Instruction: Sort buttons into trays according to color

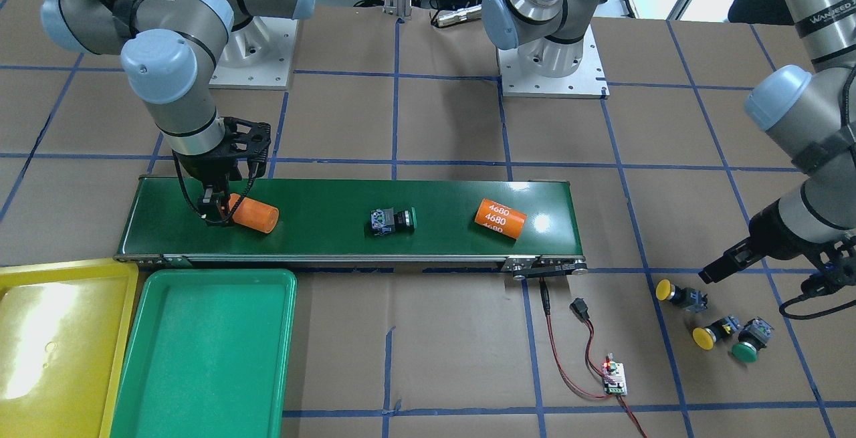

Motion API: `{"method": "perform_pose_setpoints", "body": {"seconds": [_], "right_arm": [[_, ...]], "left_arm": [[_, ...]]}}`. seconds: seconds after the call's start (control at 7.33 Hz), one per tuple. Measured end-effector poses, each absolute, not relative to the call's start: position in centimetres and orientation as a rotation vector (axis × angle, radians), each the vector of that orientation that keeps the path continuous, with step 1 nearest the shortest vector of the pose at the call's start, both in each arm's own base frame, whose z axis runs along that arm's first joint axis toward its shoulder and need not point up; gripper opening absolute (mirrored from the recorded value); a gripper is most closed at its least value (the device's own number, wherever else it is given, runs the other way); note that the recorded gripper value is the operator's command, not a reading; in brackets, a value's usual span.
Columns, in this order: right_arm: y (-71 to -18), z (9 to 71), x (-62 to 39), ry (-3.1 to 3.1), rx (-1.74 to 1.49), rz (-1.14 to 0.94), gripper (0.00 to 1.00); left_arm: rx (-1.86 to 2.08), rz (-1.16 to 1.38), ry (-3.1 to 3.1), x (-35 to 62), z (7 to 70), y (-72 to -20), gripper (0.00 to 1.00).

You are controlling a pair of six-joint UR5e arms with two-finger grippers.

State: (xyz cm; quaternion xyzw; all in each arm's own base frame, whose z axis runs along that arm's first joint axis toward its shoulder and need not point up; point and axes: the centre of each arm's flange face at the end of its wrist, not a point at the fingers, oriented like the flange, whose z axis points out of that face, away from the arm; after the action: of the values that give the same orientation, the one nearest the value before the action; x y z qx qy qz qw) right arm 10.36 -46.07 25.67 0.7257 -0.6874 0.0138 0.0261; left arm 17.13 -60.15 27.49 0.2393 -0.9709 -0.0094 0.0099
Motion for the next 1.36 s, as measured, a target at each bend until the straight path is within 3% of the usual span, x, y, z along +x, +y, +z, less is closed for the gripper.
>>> {"method": "perform_pose_setpoints", "body": {"seconds": [0.68, 0.82, 0.96, 1.09, 1.23, 1.36], "right_arm": [[-46.1, 25.7, 10.4, -2.124, 2.243, 0.042, 1.00], [-46.1, 25.7, 10.3, -2.124, 2.243, 0.041, 1.00], [-46.1, 25.7, 10.4, -2.124, 2.243, 0.041, 1.00], [-46.1, 25.7, 10.4, -2.123, 2.243, 0.041, 1.00], [-46.1, 25.7, 10.4, -2.123, 2.243, 0.041, 1.00], [-46.1, 25.7, 10.4, -2.124, 2.243, 0.041, 1.00]], "left_arm": [[0.983, -0.058, -2.952, 18.4, 19.7, -62.7, 1.00], [1.010, -0.061, -2.941, 18.3, 19.2, -62.8, 0.87], [1.032, -0.067, -2.928, 18.3, 18.8, -62.9, 0.54], [1.055, -0.078, -2.906, 18.1, 18.4, -62.8, 0.42], [1.066, -0.094, -2.880, 17.9, 18.1, -62.7, 0.00], [1.070, -0.102, -2.863, 17.8, 17.9, -62.5, 0.00]]}}
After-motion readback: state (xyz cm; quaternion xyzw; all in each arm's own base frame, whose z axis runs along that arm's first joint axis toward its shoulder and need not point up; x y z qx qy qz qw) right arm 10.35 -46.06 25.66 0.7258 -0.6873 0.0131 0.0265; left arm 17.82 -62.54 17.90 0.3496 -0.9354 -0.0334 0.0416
